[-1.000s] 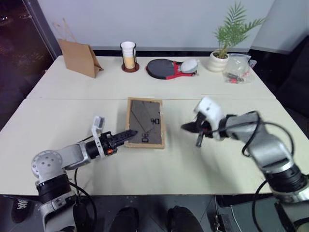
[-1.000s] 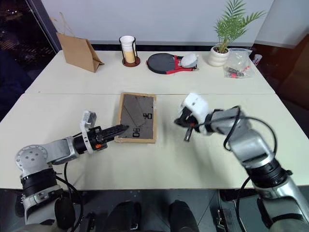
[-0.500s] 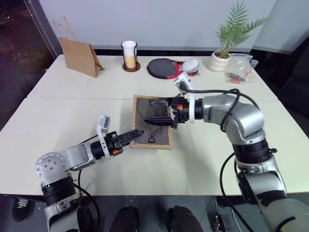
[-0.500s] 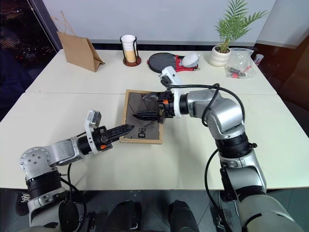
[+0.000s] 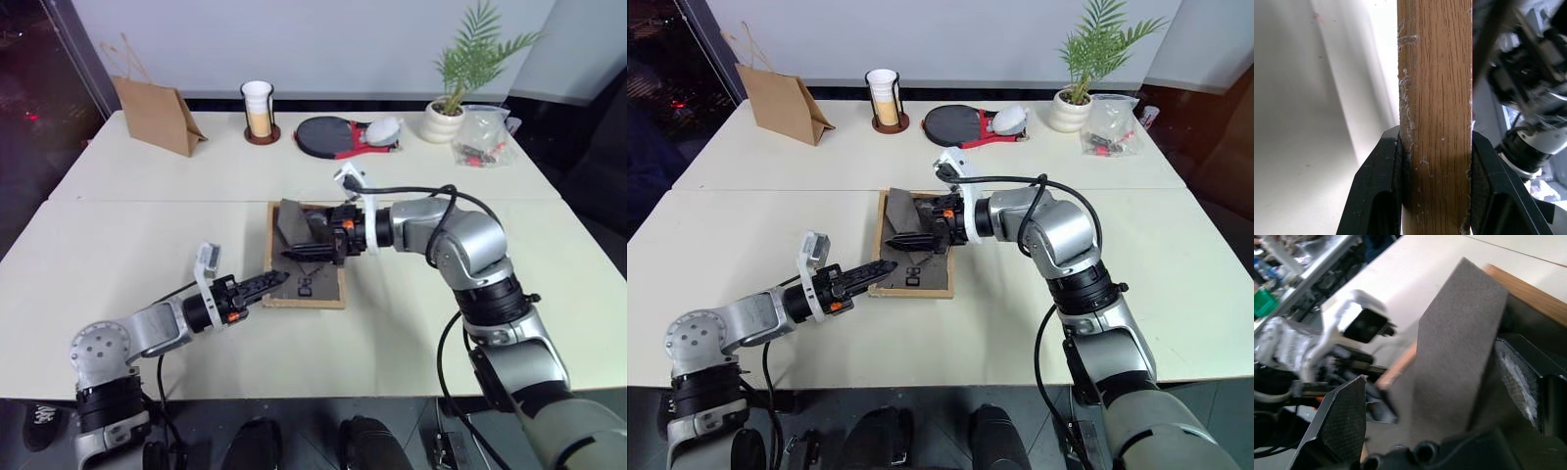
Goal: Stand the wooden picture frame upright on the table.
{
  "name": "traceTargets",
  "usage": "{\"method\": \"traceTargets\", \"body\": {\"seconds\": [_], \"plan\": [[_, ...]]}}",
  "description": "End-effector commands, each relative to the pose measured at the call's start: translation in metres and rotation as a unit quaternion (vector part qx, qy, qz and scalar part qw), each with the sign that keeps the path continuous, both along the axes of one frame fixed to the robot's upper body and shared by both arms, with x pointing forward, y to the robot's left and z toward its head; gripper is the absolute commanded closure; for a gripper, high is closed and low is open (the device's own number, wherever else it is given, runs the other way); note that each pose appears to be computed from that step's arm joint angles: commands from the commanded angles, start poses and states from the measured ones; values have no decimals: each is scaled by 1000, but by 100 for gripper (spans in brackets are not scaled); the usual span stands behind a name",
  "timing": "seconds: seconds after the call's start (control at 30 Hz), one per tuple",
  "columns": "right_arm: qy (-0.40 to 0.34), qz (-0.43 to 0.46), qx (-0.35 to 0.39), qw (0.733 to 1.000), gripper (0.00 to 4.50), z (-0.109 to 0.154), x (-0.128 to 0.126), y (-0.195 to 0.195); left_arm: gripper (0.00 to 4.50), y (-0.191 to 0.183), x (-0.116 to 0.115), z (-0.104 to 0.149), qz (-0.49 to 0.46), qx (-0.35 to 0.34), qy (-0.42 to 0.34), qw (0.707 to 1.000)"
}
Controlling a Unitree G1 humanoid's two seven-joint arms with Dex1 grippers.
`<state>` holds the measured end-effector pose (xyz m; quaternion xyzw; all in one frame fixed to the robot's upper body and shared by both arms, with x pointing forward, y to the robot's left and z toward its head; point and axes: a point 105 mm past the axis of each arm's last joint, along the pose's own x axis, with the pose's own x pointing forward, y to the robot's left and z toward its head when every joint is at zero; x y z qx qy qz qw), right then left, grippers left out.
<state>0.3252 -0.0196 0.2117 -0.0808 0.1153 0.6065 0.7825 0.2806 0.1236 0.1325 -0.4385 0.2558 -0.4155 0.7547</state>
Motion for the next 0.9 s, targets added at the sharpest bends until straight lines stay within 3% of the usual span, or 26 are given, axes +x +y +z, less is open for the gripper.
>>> {"method": "traceTargets", "body": {"seconds": [0.03,0.33,0.47,0.53,0.6,0.73,0.9], "plan": [[-37,17,22,999,5,26,-11,0,347,2,1,10,-1,-20,-21,1000],[-44,-5,44,998,5,46,-25,-19,347,12,12,8,21,-22,-13,999],[-65,-28,18,997,5,43,-23,-27,347,12,14,11,18,-22,-17,999],[-155,-82,-47,983,5,38,-3,-50,347,10,11,17,7,-25,-26,999],[-270,-119,-119,948,5,39,14,-73,347,10,9,22,-1,-26,-32,999],[-481,-114,-239,836,5,33,39,-103,347,7,2,30,-20,-36,-34,999],[-665,-12,-253,703,5,15,35,-84,347,1,-2,33,-31,-46,-27,998]]}}
